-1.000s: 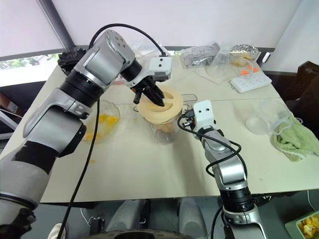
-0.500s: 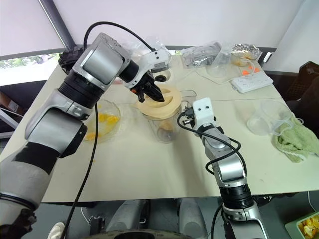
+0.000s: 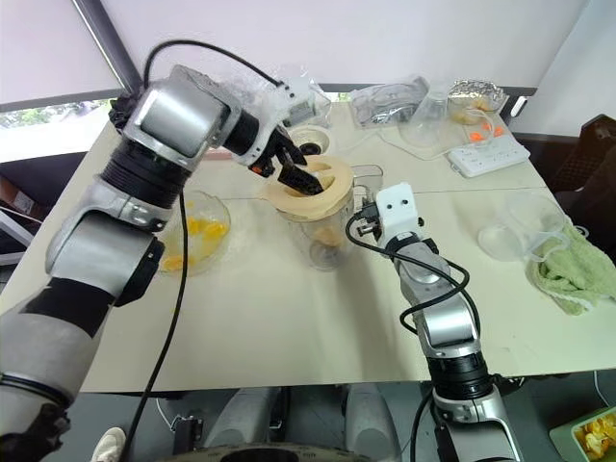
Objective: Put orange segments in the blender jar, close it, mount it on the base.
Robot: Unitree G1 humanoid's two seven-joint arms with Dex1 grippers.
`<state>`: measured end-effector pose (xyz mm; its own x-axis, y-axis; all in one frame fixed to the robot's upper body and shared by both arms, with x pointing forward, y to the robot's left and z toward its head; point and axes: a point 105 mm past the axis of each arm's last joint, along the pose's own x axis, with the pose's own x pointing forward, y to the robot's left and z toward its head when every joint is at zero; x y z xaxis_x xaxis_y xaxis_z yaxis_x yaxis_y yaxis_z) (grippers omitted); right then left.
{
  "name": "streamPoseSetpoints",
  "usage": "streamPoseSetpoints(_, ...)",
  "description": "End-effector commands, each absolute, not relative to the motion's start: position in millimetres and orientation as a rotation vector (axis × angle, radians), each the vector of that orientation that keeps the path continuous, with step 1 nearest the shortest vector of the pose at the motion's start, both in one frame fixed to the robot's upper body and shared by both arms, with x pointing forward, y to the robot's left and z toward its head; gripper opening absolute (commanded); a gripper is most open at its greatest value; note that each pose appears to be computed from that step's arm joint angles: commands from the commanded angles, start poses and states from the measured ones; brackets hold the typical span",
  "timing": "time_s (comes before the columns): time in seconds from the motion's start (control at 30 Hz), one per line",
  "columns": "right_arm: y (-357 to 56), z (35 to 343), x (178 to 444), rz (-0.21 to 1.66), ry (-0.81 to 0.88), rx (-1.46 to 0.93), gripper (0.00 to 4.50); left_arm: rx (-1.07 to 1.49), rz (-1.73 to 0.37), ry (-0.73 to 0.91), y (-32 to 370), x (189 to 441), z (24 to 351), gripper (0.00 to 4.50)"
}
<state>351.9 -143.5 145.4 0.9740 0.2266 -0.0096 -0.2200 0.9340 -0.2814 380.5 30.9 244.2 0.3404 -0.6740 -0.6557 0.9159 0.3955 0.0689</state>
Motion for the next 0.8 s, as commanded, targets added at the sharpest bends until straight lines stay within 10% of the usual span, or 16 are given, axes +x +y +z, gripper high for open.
streamPoseSetpoints(0.03, -148, 158, 350, 0.208, -0.078, -0.307, 0.88, 0.408, -1.115, 0.505, 27, 378, 265, 4.41)
streamPoseSetpoints(0.4, -163, 155, 348, 0.159, -0.058, -0.229, 0.88, 0.064, -1.065, 0.256, 59, 380, 325, 4.41)
streamPoseSetpoints(0.8, -202, 236, 349, 0.060, -0.158, -0.100, 0.88, 0.013, -0.804, 0.142, 136, 343, 250, 4.41)
